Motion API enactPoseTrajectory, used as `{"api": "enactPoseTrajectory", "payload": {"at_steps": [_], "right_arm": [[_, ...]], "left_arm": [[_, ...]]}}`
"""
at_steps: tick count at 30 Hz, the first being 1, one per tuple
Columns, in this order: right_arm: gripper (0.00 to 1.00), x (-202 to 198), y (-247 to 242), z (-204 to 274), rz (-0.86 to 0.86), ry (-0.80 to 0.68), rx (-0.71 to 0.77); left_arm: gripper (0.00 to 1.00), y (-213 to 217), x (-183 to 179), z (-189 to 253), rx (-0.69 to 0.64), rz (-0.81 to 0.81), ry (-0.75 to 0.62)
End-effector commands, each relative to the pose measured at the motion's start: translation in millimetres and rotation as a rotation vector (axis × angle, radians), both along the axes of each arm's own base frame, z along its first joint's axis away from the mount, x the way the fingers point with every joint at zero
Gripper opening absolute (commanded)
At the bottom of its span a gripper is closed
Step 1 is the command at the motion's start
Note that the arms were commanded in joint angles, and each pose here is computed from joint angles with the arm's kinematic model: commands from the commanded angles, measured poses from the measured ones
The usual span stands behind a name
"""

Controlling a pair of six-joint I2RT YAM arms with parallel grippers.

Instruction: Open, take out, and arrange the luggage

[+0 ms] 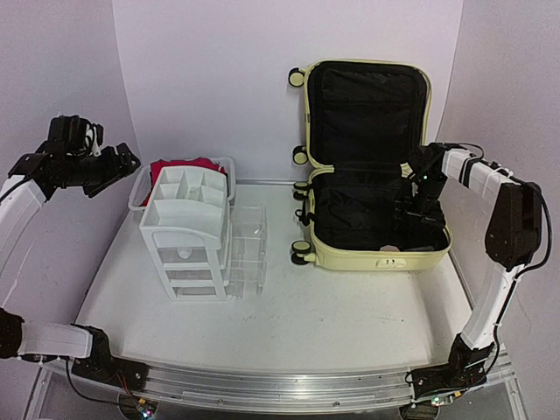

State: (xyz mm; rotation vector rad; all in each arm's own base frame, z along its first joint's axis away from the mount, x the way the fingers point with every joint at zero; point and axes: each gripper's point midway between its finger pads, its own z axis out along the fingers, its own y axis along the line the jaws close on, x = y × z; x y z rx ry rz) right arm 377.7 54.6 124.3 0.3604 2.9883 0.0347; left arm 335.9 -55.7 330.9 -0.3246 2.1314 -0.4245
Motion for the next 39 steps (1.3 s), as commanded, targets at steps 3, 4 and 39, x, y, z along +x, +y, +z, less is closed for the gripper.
{"api": "enactPoseTrajectory", "payload": {"at_steps": [3,4,39], "right_arm": [[0.98,2,-23,-6,-0.435,0.038,-0.039],[0.98,3,-25,-10,-0.524,0.071,-0.020],[0.59,12,-61,-104,-1.231,0.139,-0.223]], "left_arm": [[0.89,5,41,-16,-0.054,0.099,0.020],[0.88,6,40,-22,-0.074,0.123,0.044],[0.79,10,57,-13,0.072,0.078,0.112]]}}
